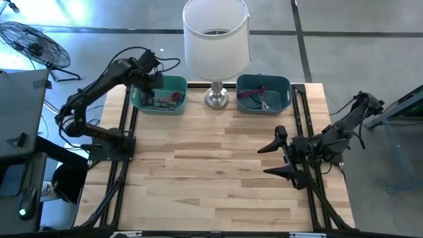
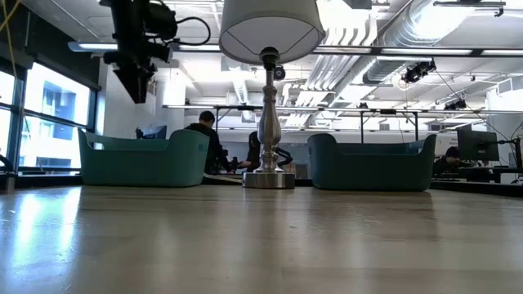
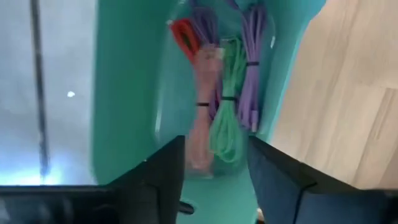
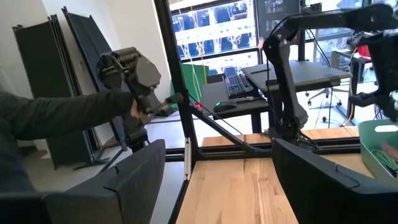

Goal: Pick & Place USB Port
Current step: Return to Home Position

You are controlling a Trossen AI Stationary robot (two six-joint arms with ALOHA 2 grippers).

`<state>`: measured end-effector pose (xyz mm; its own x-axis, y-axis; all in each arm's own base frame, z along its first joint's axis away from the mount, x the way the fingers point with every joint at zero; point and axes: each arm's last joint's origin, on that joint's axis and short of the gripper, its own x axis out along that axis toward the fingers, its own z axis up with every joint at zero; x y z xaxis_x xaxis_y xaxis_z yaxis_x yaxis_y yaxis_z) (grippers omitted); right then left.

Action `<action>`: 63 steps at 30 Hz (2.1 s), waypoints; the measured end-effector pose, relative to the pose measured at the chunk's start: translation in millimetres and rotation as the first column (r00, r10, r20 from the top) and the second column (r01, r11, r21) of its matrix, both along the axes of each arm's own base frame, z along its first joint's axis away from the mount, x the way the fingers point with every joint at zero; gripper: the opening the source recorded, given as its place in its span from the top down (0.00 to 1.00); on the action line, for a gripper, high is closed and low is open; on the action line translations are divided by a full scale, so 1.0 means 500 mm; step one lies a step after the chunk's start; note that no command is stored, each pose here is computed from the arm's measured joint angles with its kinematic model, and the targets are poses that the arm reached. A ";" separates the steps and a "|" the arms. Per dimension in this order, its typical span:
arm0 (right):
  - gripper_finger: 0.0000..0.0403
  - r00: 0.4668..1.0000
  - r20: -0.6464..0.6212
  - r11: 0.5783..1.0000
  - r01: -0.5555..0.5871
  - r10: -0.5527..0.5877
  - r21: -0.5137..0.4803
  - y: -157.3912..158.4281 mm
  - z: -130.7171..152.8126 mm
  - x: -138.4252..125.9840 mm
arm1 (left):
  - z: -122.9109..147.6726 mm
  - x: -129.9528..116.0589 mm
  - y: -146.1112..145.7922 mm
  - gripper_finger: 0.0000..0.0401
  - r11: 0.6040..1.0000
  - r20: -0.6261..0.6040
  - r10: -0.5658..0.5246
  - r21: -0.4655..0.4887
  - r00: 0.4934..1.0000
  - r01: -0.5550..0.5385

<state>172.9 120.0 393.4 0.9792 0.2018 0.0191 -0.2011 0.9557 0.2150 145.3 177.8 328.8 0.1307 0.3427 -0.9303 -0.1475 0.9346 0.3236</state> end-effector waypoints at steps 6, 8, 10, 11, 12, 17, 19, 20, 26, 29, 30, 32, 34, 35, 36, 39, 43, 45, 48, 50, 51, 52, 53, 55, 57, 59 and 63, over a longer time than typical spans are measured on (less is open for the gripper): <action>0.29 0.999 0.023 0.999 0.031 -0.030 -0.024 -0.003 0.004 -0.001 | -0.038 0.017 0.001 0.54 0.992 0.187 0.000 -0.124 0.982 0.023; 0.29 0.997 0.055 0.997 0.062 -0.059 -0.041 -0.007 0.011 -0.003 | -0.035 0.026 0.004 0.54 0.988 0.286 -0.009 -0.148 0.958 0.053; 0.29 0.990 0.083 0.991 0.121 -0.116 -0.055 -0.015 0.020 -0.009 | -0.029 0.037 0.006 0.55 0.981 0.399 -0.025 -0.169 0.917 0.100; 0.31 0.984 0.097 0.986 0.154 -0.148 -0.059 -0.020 0.025 -0.014 | -0.023 0.041 0.006 0.56 0.974 0.460 -0.041 -0.180 0.887 0.139; 0.33 0.979 0.106 0.981 0.180 -0.173 -0.066 -0.026 0.030 -0.019 | -0.019 0.046 0.005 0.58 0.965 0.518 -0.057 -0.192 0.854 0.181; 0.54 0.969 0.148 0.973 0.214 -0.200 -0.085 -0.044 0.049 -0.040 | 0.015 0.072 -0.022 0.79 0.904 0.725 -0.150 -0.175 0.672 0.391; 0.67 0.964 0.164 0.968 0.227 -0.208 -0.108 -0.051 0.054 -0.048 | 0.035 0.082 -0.043 0.92 0.885 0.768 -0.203 -0.122 0.608 0.449; 0.75 0.960 0.172 0.963 0.242 -0.220 -0.121 -0.055 0.056 -0.053 | 0.045 0.089 -0.054 0.96 0.876 0.787 -0.229 -0.090 0.573 0.474; 0.96 0.943 0.238 0.936 0.283 -0.232 -0.208 -0.088 0.076 -0.094 | 0.120 0.121 -0.137 0.99 0.836 0.888 -0.291 0.054 0.357 0.547; 0.99 0.927 0.287 0.919 0.313 -0.241 -0.240 -0.112 0.089 -0.124 | 0.176 0.113 -0.194 0.99 0.805 0.930 -0.298 0.124 0.215 0.580; 0.99 0.919 0.303 0.913 0.328 -0.250 -0.242 -0.121 0.094 -0.136 | 0.198 0.103 -0.212 1.00 0.800 0.934 -0.308 0.154 0.178 0.580; 1.00 0.904 0.321 0.897 0.367 -0.282 -0.246 -0.144 0.106 -0.162 | 0.245 0.073 -0.247 1.00 0.802 0.933 -0.341 0.226 0.113 0.552; 1.00 0.896 0.333 0.886 0.387 -0.295 -0.257 -0.168 0.118 -0.191 | 0.284 0.034 -0.278 1.00 0.815 0.922 -0.379 0.293 0.078 0.500; 1.00 0.892 0.336 0.880 0.398 -0.304 -0.261 -0.179 0.123 -0.205 | 0.297 0.015 -0.291 1.00 0.825 0.913 -0.399 0.318 0.082 0.468; 1.00 0.885 0.338 0.873 0.413 -0.319 -0.259 -0.191 0.128 -0.219 | 0.306 -0.003 -0.302 1.00 0.832 0.904 -0.416 0.335 0.098 0.443; 1.00 0.878 0.322 0.849 0.446 -0.354 -0.284 -0.218 0.130 -0.251 | 0.310 -0.052 -0.325 1.00 0.866 0.882 -0.425 0.332 0.202 0.374; 1.00 0.883 0.291 0.833 0.453 -0.369 -0.318 -0.244 0.115 -0.283 | 0.295 -0.099 -0.339 1.00 0.893 0.845 -0.430 0.347 0.318 0.286; 1.00 0.886 0.305 0.851 0.437 -0.350 -0.292 -0.256 0.114 -0.299 | 0.287 -0.113 -0.342 1.00 0.896 0.828 -0.437 0.365 0.352 0.255; 1.00 0.886 0.327 0.861 0.423 -0.329 -0.281 -0.269 0.112 -0.318 | 0.280 -0.123 -0.346 1.00 0.875 0.793 -0.480 0.407 0.375 0.260; 1.00 0.878 0.322 0.851 0.445 -0.353 -0.280 -0.283 0.106 -0.333 | 0.270 -0.138 -0.345 1.00 0.867 0.754 -0.498 0.433 0.429 0.246; 1.00 0.876 0.312 0.845 0.455 -0.368 -0.281 -0.290 0.100 -0.341 | 0.265 -0.145 -0.343 1.00 0.866 0.731 -0.499 0.444 0.465 0.231; 1.00 0.877 0.298 0.846 0.458 -0.378 -0.274 -0.297 0.094 -0.349 | 0.260 -0.151 -0.341 1.00 0.866 0.711 -0.495 0.449 0.500 0.219; 1.00 0.881 0.283 0.852 0.451 -0.379 -0.266 -0.303 0.086 -0.356 | 0.255 -0.158 -0.339 1.00 0.868 0.694 -0.488 0.450 0.529 0.211; 1.00 0.895 0.243 0.870 0.429 -0.373 -0.244 -0.313 0.069 -0.369 | 0.246 -0.170 -0.338 1.00 0.869 0.669 -0.483 0.448 0.565 0.211; 1.00 0.907 0.206 0.887 0.409 -0.368 -0.216 -0.323 0.052 -0.382 | 0.240 -0.176 -0.338 1.00 0.869 0.668 -0.483 0.448 0.567 0.212; 1.00 0.910 0.191 0.896 0.401 -0.367 -0.190 -0.327 0.037 -0.387 | 0.229 -0.184 -0.338 1.00 0.867 0.668 -0.485 0.450 0.564 0.213; 1.00 0.917 0.194 0.897 0.387 -0.350 -0.212 -0.325 0.004 -0.386 | 0.185 -0.190 -0.337 1.00 0.876 0.662 -0.470 0.432 0.584 0.216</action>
<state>-20.2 -42.7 395.3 0.9738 -0.1565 0.1652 0.1645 0.9857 -0.0354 50.3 9.2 421.2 0.8780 0.3408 -0.3361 -0.1379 0.8524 0.5044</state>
